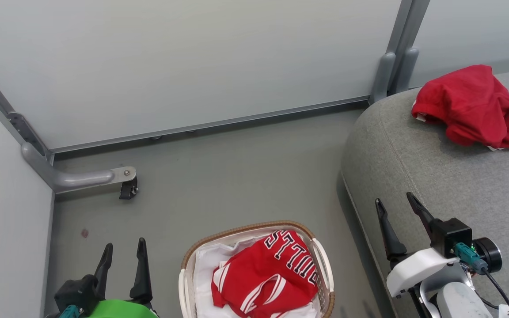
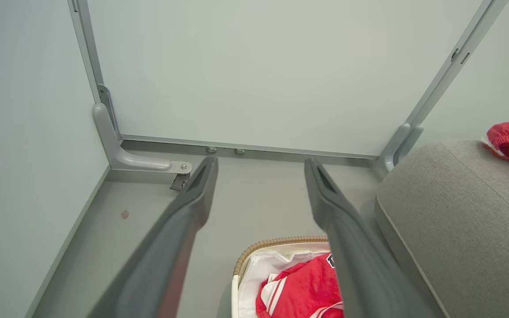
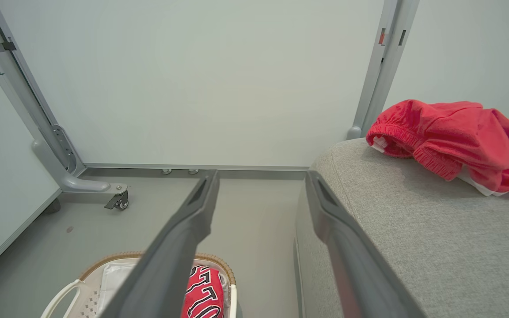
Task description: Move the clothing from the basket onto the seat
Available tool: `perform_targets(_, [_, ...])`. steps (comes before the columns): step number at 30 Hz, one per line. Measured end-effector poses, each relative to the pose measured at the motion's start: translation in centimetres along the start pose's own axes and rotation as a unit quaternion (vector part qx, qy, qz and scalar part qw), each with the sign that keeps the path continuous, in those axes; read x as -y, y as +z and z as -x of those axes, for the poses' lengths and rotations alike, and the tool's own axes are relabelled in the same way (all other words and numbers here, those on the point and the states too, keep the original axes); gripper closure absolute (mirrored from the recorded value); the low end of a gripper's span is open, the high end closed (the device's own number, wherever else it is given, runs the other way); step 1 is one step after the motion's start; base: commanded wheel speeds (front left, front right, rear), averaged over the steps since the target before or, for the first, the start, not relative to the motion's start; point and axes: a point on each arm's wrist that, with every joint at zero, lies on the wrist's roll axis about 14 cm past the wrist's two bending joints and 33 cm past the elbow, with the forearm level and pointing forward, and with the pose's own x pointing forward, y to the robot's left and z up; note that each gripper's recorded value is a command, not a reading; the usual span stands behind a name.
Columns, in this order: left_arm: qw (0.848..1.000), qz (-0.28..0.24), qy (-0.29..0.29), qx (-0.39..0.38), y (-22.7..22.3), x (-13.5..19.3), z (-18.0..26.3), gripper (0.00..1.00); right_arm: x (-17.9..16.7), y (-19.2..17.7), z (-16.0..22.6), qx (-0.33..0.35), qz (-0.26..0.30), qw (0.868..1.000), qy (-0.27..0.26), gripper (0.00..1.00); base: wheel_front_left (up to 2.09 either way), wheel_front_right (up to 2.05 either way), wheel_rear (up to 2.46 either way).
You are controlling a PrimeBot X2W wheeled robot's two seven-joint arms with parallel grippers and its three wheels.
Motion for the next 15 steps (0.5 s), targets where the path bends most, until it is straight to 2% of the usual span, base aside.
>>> perform_targets(15, [1.000, 0.000, -0.005, -0.006, -0.40, 0.34, 0.11, 0.00, -0.29, -0.12, 0.15, -0.002, -0.001, 1.000, 0.004, 0.00, 0.00, 0.00, 0.00])
